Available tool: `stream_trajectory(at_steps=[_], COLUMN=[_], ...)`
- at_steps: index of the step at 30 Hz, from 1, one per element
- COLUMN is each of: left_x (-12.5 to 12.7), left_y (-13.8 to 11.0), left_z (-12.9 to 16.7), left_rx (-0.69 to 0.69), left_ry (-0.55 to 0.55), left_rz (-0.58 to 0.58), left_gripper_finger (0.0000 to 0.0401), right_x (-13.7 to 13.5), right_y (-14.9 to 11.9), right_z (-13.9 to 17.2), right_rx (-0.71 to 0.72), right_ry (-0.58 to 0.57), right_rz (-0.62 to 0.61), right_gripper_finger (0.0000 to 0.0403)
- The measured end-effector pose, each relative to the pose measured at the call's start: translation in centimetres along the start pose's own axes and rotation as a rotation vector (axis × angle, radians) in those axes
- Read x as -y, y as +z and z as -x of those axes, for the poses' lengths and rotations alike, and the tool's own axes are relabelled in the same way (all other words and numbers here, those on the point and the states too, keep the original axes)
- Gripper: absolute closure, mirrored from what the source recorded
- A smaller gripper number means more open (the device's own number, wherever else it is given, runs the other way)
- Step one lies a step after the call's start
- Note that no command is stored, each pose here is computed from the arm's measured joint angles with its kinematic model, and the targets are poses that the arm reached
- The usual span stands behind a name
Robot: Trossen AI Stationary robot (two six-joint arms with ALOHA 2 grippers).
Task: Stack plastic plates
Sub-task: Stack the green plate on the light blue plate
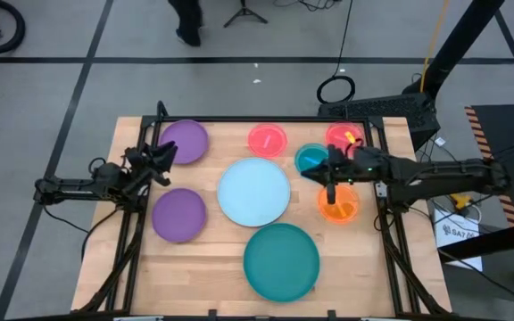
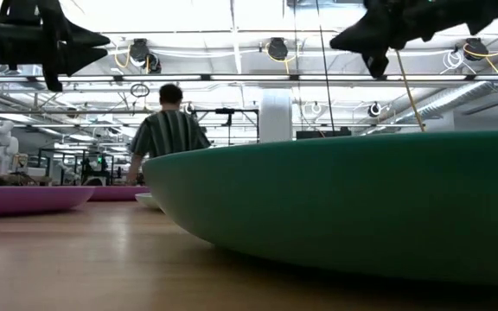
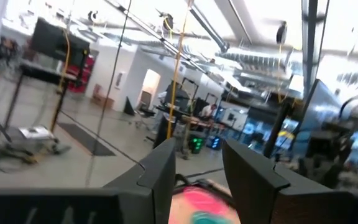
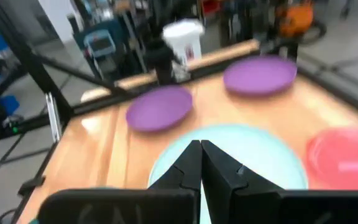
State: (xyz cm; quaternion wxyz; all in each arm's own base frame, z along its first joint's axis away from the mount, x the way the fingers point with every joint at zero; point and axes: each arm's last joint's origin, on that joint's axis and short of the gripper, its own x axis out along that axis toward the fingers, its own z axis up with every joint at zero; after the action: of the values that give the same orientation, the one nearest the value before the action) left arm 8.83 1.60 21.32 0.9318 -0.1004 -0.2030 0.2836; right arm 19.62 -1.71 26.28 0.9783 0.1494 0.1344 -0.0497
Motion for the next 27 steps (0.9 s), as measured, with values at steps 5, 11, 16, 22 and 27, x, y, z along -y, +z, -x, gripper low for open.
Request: stream_trajectory(at_steps=[5,11,16,22,27], left_x=[0.0,-0.2,-0.2,0.1,0.6], left_y=[-0.3,-1.2,-1.7,0.5,3.6], left_z=[0.0,0.1,0.1,-0.1,-0.4], left_rx=[-0.029,-0.11,-0.156,-0.012,0.022], left_ry=[0.001,-0.002,-0.004,0.0,0.003], left_rz=[-0.148,-0.302,-0.335,-0.323,-0.318], left_gripper_finger=[0.0263,0.0263,0.0263,0.0263,0.0263], right_x=[-1.1,-3.9,-5.4,-5.4,-5.2], right_y=[-0.2,-1.2,-2.5,-4.5,-5.7], right_z=[-1.4,-2.9,-4.4,-6.4,-7.4], right_rx=[-0.206,-0.477,-0.662,-0.778,-0.83], right_ry=[0.025,0.085,0.014,-0.016,-0.038], right_rz=[-0.035,0.0,0.1,0.195,0.189], right_gripper_finger=[0.0402,0.0402,0.0402,0.0399,0.0396])
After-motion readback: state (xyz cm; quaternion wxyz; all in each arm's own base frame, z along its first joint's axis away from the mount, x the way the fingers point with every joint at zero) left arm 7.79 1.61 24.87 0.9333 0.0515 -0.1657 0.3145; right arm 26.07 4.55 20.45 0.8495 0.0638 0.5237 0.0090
